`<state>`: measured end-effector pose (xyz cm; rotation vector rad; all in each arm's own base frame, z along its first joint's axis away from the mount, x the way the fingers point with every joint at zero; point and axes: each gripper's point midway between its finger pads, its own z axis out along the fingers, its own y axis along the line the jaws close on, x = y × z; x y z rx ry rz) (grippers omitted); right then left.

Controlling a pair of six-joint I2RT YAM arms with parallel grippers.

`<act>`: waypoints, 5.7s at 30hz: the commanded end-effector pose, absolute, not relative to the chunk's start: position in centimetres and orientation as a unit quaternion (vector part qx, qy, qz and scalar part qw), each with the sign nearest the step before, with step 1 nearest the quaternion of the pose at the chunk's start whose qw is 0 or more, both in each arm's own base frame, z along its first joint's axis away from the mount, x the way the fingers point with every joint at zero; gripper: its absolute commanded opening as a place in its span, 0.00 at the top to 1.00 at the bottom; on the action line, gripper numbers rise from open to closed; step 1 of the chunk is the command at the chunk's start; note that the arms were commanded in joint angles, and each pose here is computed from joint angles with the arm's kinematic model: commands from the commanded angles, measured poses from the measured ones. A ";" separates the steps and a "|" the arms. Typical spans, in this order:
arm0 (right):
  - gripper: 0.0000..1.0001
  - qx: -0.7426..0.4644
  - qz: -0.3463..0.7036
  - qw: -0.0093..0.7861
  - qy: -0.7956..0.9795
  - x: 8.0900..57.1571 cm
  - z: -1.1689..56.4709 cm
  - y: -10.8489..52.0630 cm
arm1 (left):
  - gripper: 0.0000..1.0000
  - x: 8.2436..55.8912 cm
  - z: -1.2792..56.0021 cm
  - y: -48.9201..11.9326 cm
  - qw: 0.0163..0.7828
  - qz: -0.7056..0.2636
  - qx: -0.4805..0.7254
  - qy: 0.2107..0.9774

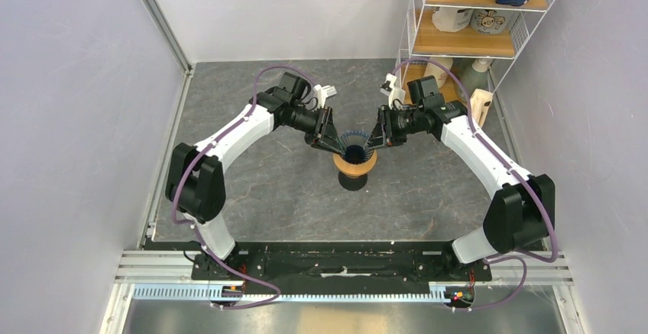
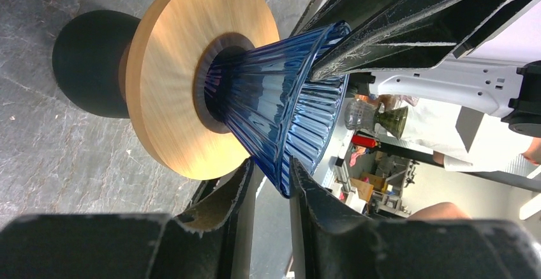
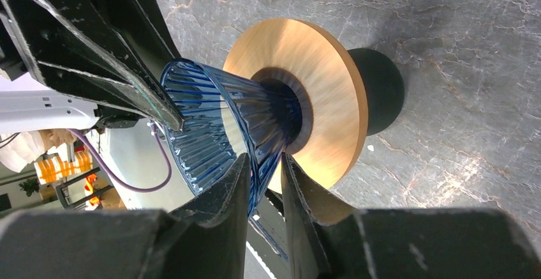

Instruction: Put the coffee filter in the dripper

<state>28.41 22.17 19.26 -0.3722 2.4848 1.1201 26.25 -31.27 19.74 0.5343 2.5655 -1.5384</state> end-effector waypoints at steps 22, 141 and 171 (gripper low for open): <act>0.74 -0.095 0.390 0.168 0.900 30.8 17.5 21.1 | 0.74 26.3 19.7 -32.1 0.011 -0.527 0.151 0.836; 0.14 -0.069 0.133 0.481 0.864 28.5 31.3 6.6 | 0.12 34.1 33.1 -23.4 0.396 -0.430 0.233 0.777; 0.84 0.070 -0.136 0.407 0.901 42.7 18.1 -12.4 | 0.12 35.6 31.6 -22.7 0.400 -0.453 0.167 0.779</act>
